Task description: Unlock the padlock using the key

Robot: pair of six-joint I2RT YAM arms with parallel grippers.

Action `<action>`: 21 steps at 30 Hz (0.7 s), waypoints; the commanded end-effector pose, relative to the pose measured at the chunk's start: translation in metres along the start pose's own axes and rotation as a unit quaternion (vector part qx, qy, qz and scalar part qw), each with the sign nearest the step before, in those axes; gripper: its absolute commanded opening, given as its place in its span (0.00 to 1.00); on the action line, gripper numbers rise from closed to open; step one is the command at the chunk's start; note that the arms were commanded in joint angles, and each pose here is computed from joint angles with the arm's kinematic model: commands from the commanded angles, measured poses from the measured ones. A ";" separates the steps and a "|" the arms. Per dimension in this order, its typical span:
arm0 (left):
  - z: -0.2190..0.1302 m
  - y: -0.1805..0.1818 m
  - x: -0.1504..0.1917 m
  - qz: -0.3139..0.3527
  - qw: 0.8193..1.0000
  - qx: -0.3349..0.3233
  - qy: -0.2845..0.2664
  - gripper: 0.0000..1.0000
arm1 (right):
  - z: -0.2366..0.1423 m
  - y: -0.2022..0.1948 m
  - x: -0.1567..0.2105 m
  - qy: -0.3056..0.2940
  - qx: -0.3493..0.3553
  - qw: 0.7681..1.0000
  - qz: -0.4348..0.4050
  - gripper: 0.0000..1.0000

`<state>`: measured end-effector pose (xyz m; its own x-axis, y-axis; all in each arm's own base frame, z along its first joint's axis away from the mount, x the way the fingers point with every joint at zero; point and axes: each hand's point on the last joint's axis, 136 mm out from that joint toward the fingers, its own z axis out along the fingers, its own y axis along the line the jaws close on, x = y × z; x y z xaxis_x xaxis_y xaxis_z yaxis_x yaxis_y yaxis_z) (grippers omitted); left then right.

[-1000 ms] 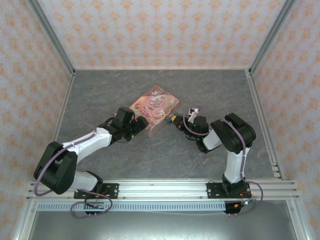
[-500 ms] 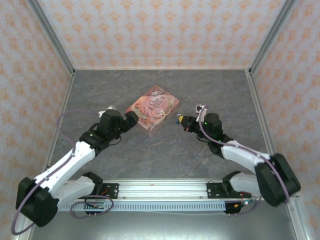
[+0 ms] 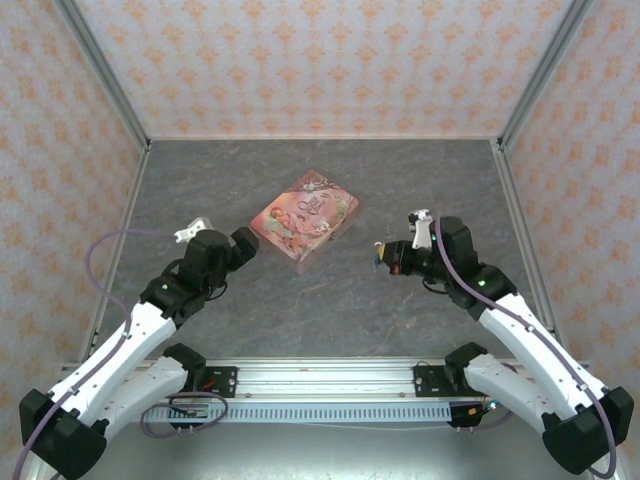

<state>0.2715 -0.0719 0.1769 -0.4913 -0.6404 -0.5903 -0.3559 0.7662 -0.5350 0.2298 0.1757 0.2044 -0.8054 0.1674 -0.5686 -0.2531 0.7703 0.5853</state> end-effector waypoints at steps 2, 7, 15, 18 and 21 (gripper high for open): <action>-0.005 0.004 -0.015 0.013 0.999 -0.025 -0.025 1.00 | 0.001 -0.024 0.046 0.106 0.053 0.992 0.052 0.00; -0.002 0.007 -0.012 0.014 0.999 -0.031 -0.021 1.00 | 0.020 -0.038 0.072 0.153 0.063 0.982 0.094 0.00; 0.000 0.012 -0.008 0.014 0.999 -0.039 -0.013 1.00 | 0.055 -0.054 0.099 0.200 0.069 0.970 0.118 0.00; 0.001 0.012 -0.007 0.011 0.999 -0.040 -0.011 1.00 | 0.064 -0.058 0.104 0.208 0.074 0.968 0.120 0.00; 0.003 0.012 -0.005 0.009 0.999 -0.040 -0.007 1.00 | 0.072 -0.068 0.107 0.212 0.092 0.966 0.119 0.00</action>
<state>0.2715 -0.0662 0.1712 -0.4984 -0.6275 -0.5982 -0.3854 0.7784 -0.4955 0.1900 0.1812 0.0648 -0.9901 0.1049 -0.0934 0.0395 0.8463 0.5313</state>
